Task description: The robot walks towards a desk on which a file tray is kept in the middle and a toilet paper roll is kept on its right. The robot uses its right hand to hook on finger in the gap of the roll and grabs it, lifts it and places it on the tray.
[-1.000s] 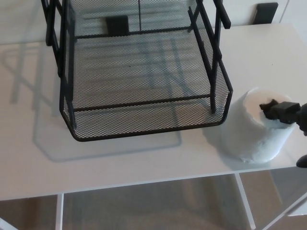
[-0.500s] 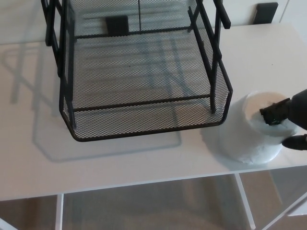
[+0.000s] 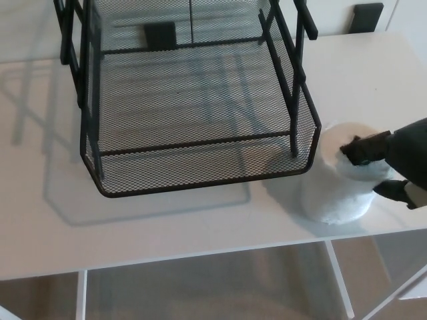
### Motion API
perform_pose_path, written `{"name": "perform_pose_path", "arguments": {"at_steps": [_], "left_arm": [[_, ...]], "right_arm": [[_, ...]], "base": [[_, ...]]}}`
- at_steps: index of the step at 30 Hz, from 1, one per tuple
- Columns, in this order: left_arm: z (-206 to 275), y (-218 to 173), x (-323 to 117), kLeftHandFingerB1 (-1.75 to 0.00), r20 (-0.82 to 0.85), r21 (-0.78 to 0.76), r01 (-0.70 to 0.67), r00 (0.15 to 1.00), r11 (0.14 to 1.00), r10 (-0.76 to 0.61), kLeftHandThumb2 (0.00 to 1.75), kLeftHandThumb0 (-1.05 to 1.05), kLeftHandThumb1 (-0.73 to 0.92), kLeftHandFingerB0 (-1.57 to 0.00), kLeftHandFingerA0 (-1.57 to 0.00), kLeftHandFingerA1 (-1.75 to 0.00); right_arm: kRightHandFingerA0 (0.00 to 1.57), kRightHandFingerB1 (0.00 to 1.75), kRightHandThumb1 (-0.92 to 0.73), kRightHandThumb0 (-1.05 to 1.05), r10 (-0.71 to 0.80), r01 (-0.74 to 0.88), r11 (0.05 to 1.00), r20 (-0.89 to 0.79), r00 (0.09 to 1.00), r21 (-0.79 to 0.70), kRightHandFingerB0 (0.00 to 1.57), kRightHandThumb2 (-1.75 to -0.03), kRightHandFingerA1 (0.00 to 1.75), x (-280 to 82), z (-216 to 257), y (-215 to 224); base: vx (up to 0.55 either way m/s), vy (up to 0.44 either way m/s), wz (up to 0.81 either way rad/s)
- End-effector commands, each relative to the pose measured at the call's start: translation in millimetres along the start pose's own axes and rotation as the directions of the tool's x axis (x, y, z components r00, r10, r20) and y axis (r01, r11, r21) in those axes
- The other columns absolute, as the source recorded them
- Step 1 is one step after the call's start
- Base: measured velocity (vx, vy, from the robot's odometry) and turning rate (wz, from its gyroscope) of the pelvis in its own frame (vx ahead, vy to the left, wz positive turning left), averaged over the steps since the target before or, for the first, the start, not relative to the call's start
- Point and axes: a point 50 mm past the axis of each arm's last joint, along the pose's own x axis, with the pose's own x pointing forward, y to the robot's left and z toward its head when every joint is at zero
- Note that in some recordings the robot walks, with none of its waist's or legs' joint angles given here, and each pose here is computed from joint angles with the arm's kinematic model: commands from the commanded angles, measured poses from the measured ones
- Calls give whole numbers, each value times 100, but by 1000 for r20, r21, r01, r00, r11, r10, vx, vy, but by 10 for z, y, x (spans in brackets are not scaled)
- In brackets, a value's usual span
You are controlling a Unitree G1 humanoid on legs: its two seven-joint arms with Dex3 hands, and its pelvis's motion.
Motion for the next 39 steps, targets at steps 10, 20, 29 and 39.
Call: {"name": "perform_pose_path", "arguments": {"at_steps": [10,20,29,39], "left_arm": [[78,53,-15,-32,67,54,7,998,999,-10,71,-64,92,-26,-28,-35],[75,106,-13,-33,57,56,-6,998,998,3,72,-64,92,-26,-28,-36],[72,125,-17,-33,56,52,-20,998,998,17,71,-63,92,-28,-30,-36],[56,94,-31,-33,71,51,-8,997,999,4,71,-62,92,-26,-30,-36]], "right_arm": [[98,71,-52,-25,-275,276,959,30,961,-69,96,-60,168,-277,-275,-150],[98,62,-61,-24,-227,226,973,-34,973,-39,97,-59,160,-388,-448,-663],[101,66,-55,-22,-299,295,949,-16,954,-113,100,-68,156,-309,-522,-1180],[96,61,-59,-35,-408,410,910,37,912,-65,91,-63,168,31,-208,-1781]], "base": [[0,0,0],[0,0,0],[0,0,0],[0,0,0]]}}
